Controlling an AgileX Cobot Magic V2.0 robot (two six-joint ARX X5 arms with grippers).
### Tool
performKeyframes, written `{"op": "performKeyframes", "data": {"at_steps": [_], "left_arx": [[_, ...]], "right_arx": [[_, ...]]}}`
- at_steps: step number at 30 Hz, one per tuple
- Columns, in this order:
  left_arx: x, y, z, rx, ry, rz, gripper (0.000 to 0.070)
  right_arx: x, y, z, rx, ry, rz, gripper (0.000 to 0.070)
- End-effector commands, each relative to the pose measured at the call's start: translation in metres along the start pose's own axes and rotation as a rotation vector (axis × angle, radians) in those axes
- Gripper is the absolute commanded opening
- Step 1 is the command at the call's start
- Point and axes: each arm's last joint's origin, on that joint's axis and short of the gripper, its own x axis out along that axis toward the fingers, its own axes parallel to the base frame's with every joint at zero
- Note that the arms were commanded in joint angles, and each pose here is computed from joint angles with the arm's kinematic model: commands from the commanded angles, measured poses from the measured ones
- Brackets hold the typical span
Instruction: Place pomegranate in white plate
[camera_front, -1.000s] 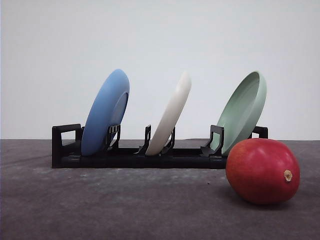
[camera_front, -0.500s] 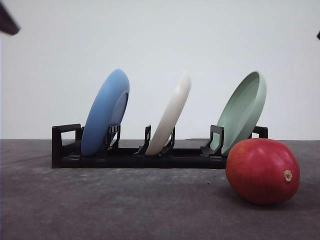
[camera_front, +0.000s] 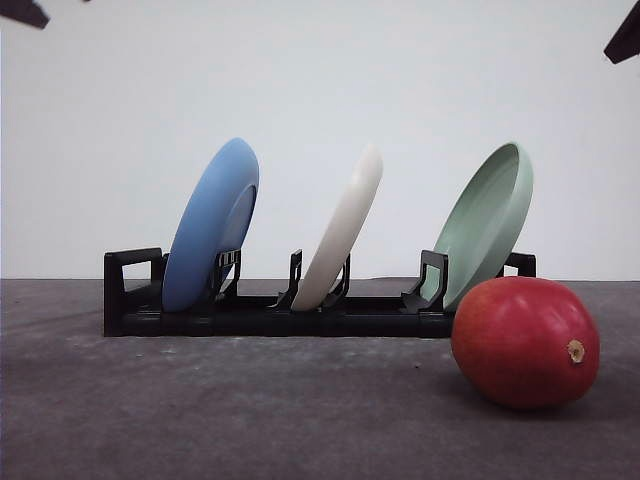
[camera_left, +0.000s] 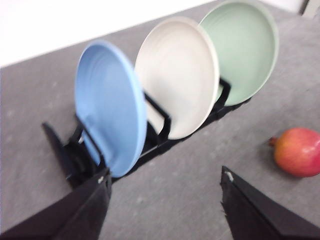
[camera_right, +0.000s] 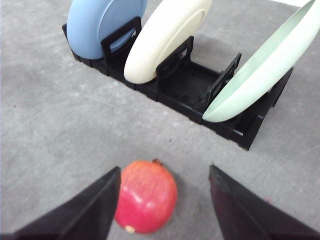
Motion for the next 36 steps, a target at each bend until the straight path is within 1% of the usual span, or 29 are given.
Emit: {"op": "performKeyframes", "data": {"at_steps": [1,6,12,17,24,28,32,36], "left_arx": [[0.001,-0.002,0.006,0.022,-0.023,-0.021,0.043],[0.019,-0.011,0.012,0.053,-0.046,-0.09,0.043],[0.063,-0.023,0.018,0.083,-0.063,-0.155,0.043],[0.103,-0.036,0.017,0.091,-0.081,-0.155,0.0429],[0.151,-0.059,0.009,0.056,-0.101,-0.112,0.0418],[0.177,-0.073,0.005,0.068,-0.055,-0.06,0.0418],[0.201,-0.08,0.004,0.073,-0.016,-0.009,0.0417],[0.224,-0.082,0.005,0.057,0.008,0.04,0.0414]], "right_arx": [[-0.003,0.001,0.007,-0.017,-0.033,0.003,0.0372],[-0.003,0.001,0.008,-0.019,-0.044,0.003,0.0371],[-0.003,0.001,0.008,-0.016,-0.045,0.002,0.0371],[-0.003,0.001,0.008,-0.016,-0.044,0.002,0.0371],[-0.003,0.001,0.008,-0.016,-0.045,0.002,0.0371],[-0.003,0.001,0.008,-0.016,-0.044,0.002,0.0371],[-0.003,0.001,0.008,-0.016,-0.044,0.002,0.0371],[-0.003,0.001,0.008,-0.016,-0.044,0.002,0.0371]]}}
